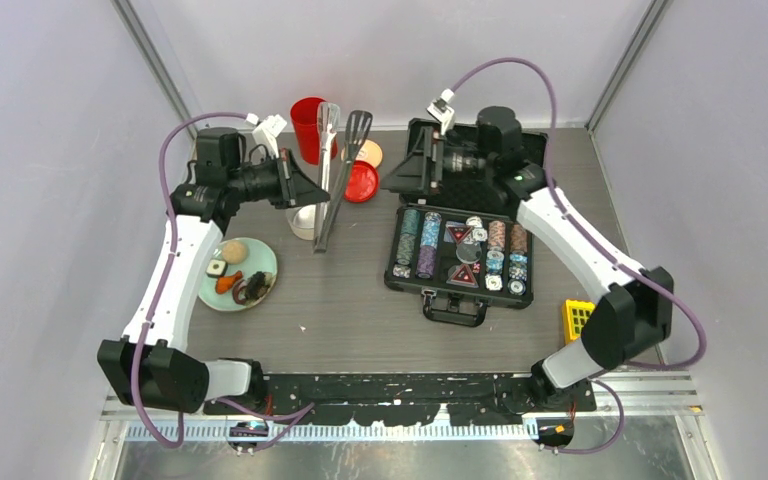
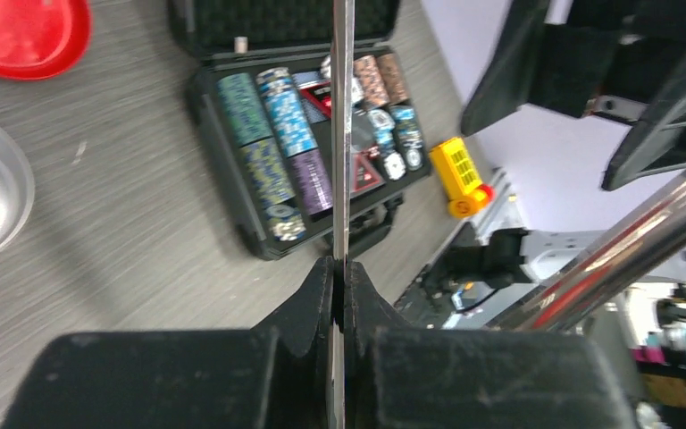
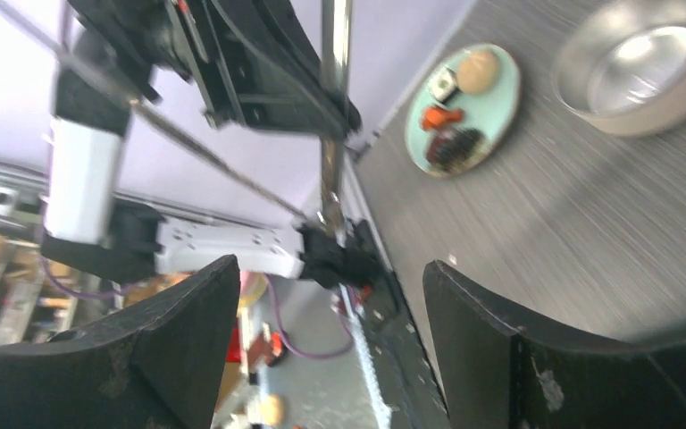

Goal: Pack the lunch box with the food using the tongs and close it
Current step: Pick up the clamp at the center of the board.

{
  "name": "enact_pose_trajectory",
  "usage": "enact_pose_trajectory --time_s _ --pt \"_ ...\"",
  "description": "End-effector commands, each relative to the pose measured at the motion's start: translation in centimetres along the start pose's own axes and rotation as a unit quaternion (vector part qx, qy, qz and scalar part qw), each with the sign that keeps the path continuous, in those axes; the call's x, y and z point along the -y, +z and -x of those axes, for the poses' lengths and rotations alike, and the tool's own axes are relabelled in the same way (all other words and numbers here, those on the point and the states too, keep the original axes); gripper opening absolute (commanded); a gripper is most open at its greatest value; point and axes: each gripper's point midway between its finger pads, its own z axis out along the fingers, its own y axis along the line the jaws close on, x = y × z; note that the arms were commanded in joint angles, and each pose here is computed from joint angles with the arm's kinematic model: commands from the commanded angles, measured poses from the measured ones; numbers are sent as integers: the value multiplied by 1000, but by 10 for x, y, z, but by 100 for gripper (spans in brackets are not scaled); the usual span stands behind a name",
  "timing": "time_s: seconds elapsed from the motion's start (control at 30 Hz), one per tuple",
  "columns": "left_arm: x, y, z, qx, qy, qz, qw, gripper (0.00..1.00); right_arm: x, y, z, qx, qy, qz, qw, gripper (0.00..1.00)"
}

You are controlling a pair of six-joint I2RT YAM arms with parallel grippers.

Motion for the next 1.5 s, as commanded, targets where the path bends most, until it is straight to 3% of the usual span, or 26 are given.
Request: enact_pose_trajectory --time_s 0.0,0.17,0.67,1.1,1.2,1.3,1.37,1.4,1.47 --pt "38 2 11 9 -22 -86 996 0 -84 10 49 69 -8 151 986 79" --pt "46 7 9 5 -30 -100 995 0 -91 16 68 88 10 169 982 74" --pt "42 24 4 -25 -112 -113 987 0 -94 42 58 77 -4 166 983 60" --pt "47 23 2 -31 -105 -128 986 2 -79 53 58 74 -7 136 988 1" --pt "49 20 4 -17 -90 -130 987 23 -80 49 69 89 -4 140 986 1" --pt "47 14 13 4 -88 -125 988 73 -83 38 92 112 -1 150 982 1" --pt "47 9 24 22 -98 -140 985 91 -87 30 107 127 2 163 978 0" --pt "48 7 30 33 -104 -150 983 99 -90 26 111 132 4 171 976 0" --pt "49 4 40 53 -116 -174 976 100 -94 24 114 136 5 179 974 0"
